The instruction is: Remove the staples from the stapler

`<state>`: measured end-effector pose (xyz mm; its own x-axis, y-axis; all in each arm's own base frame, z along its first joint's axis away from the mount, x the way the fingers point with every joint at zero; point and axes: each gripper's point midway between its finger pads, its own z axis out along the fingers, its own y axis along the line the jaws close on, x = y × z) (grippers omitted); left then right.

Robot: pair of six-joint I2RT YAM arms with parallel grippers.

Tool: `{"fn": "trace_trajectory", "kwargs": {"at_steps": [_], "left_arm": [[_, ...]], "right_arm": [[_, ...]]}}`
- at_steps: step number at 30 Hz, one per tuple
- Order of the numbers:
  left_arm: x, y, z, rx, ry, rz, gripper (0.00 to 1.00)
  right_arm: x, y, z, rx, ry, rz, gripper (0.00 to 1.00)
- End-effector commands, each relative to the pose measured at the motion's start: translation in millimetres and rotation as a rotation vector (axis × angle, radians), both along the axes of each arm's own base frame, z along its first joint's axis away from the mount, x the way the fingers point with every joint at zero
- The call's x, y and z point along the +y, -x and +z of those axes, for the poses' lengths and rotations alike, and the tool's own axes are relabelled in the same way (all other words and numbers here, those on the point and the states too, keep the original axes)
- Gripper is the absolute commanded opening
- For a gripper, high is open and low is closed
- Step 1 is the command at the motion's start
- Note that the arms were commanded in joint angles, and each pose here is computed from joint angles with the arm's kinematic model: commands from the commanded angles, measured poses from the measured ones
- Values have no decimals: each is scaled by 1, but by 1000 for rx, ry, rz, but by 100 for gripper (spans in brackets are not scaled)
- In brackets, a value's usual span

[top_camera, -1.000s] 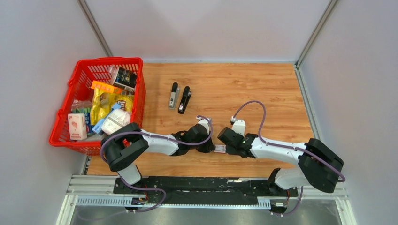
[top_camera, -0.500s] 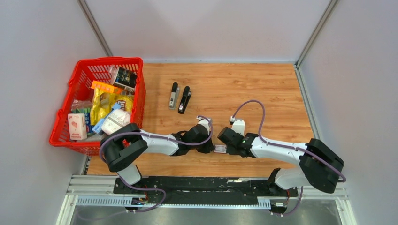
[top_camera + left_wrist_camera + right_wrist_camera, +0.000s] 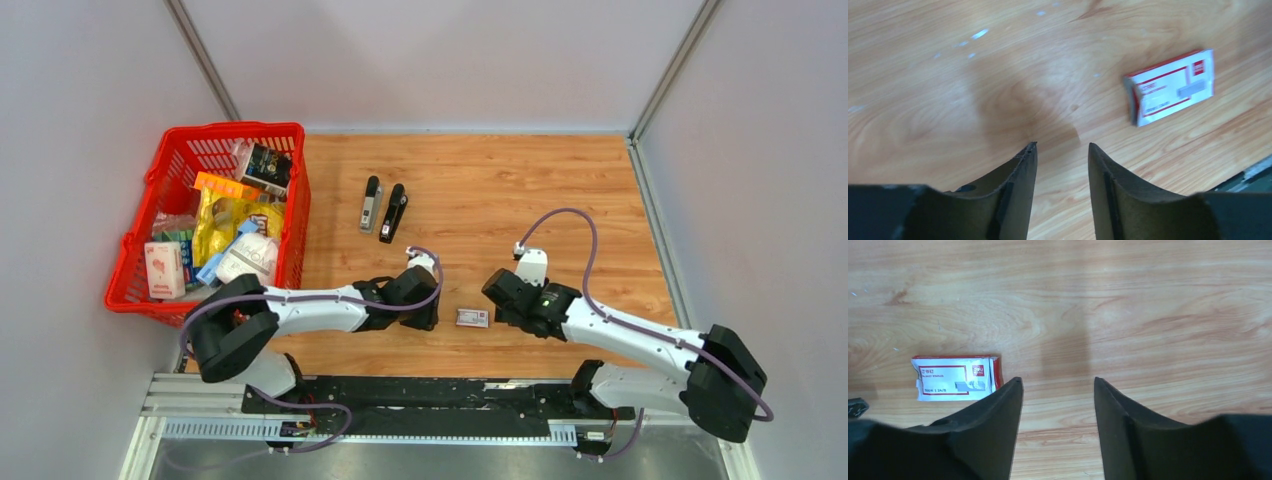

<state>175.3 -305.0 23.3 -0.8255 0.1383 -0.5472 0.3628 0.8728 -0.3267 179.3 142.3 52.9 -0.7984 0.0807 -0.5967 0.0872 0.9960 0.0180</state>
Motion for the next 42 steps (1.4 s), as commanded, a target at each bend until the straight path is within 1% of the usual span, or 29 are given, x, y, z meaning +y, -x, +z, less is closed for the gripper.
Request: {"fn": "trace_trajectory", "kwargs": {"at_steps": [1,5,6,7,8,9,10,11,12,17,20,21,22,23,24,27,30,33,36,40,42], "left_arm": [[39,-2,15,-66,-151,13,53],[53,-7,51,-153,-118,45,57],[55,-8,57,-168,-105,49,68],[61,-8,66,-193,-93,64,72],[66,-9,71,-210,-95,74,82],[68,-9,83,-234,-66,82,84],[75,-10,84,-242,-85,94,84],[78,-10,93,-258,-67,101,84],[83,-9,95,-263,-81,107,84],[102,-8,122,-316,-60,147,85],[118,-11,135,-354,-77,198,85],[122,-11,143,-376,-55,208,86],[128,-12,144,-400,-73,212,87],[132,-13,151,-422,-55,220,91],[139,-15,156,-455,-57,233,91],[152,-17,165,-503,-95,242,91],[167,-20,178,-536,-138,287,91],[172,-21,184,-555,-188,257,91],[171,-21,196,-558,-193,251,91],[165,-20,205,-577,-158,206,91],[164,-19,209,-587,-132,205,91]], "right_arm": [[-9,-15,36,-113,5,-31,62],[-12,-18,54,-170,-27,-22,75],[-15,-18,59,-185,-23,-21,79],[-18,-20,64,-203,-17,-24,84],[-20,-19,68,-210,-8,-21,88],[-23,-20,72,-220,2,-22,94],[-24,-21,76,-230,5,-19,98],[-25,-21,80,-238,8,-16,100],[-25,-22,85,-247,6,-12,100],[-23,-24,105,-286,-23,10,100],[-22,-27,123,-322,-40,27,100],[-23,-28,128,-334,-47,22,100],[-22,-28,133,-344,-56,23,100],[-21,-29,137,-352,-63,24,100],[-21,-29,139,-355,-67,22,100],[-21,-31,143,-365,-67,14,100],[-25,-34,145,-375,-48,-20,100],[-28,-38,148,-385,-19,-39,100],[-28,-41,154,-399,-13,-46,100],[-29,-44,160,-417,-9,-58,100],[-26,-42,158,-412,-9,-13,100]]}}
